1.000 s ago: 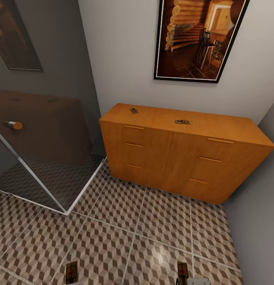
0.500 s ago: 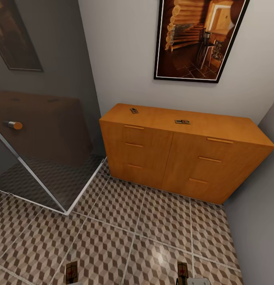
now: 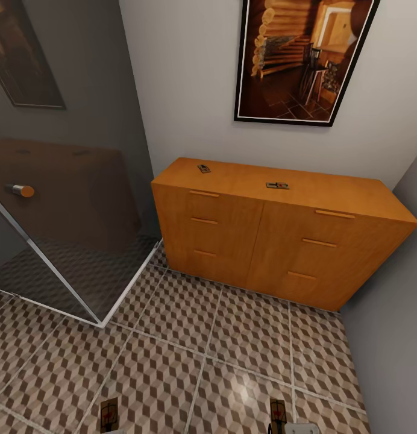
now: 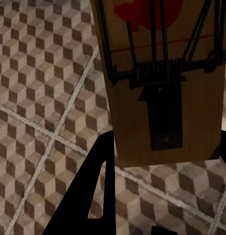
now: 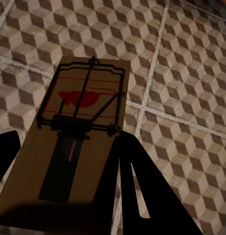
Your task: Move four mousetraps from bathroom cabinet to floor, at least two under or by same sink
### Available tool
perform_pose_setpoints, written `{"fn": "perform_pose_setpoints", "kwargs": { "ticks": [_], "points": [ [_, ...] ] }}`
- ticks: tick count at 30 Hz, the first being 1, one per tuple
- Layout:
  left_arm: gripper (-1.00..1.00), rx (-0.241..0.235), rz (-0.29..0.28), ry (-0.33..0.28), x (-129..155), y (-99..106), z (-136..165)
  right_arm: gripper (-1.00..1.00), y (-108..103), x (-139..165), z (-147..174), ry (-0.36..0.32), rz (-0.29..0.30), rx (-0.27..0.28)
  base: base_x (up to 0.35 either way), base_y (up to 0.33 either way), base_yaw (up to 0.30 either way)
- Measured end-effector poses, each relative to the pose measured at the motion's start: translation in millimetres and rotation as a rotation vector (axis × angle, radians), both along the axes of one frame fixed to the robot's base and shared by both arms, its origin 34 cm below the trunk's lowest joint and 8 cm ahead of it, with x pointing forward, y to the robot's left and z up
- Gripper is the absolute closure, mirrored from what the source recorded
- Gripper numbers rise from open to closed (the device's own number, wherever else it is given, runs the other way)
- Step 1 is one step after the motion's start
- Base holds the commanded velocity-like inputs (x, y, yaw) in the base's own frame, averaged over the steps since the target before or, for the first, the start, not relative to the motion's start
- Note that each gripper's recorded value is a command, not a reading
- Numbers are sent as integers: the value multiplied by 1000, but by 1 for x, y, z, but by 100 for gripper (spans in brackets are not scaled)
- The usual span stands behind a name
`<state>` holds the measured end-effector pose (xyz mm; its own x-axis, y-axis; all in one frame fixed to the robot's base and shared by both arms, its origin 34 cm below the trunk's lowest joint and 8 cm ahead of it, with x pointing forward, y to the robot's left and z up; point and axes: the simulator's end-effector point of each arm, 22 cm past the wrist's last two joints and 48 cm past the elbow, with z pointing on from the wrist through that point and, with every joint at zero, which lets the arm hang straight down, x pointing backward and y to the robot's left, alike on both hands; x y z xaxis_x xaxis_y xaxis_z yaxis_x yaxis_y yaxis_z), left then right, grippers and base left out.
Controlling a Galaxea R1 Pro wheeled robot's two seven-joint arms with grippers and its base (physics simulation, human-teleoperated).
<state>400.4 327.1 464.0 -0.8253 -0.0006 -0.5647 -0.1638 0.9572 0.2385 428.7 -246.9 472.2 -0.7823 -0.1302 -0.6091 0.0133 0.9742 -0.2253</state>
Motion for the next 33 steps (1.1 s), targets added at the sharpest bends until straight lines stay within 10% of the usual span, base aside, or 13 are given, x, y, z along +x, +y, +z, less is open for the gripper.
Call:
{"fn": "perform_pose_setpoints", "kwargs": {
  "ticks": [33],
  "points": [
    [100,0,0,0,0,0,0,100,0,0,0,0,0,0,0,0,0]
  ]
}}
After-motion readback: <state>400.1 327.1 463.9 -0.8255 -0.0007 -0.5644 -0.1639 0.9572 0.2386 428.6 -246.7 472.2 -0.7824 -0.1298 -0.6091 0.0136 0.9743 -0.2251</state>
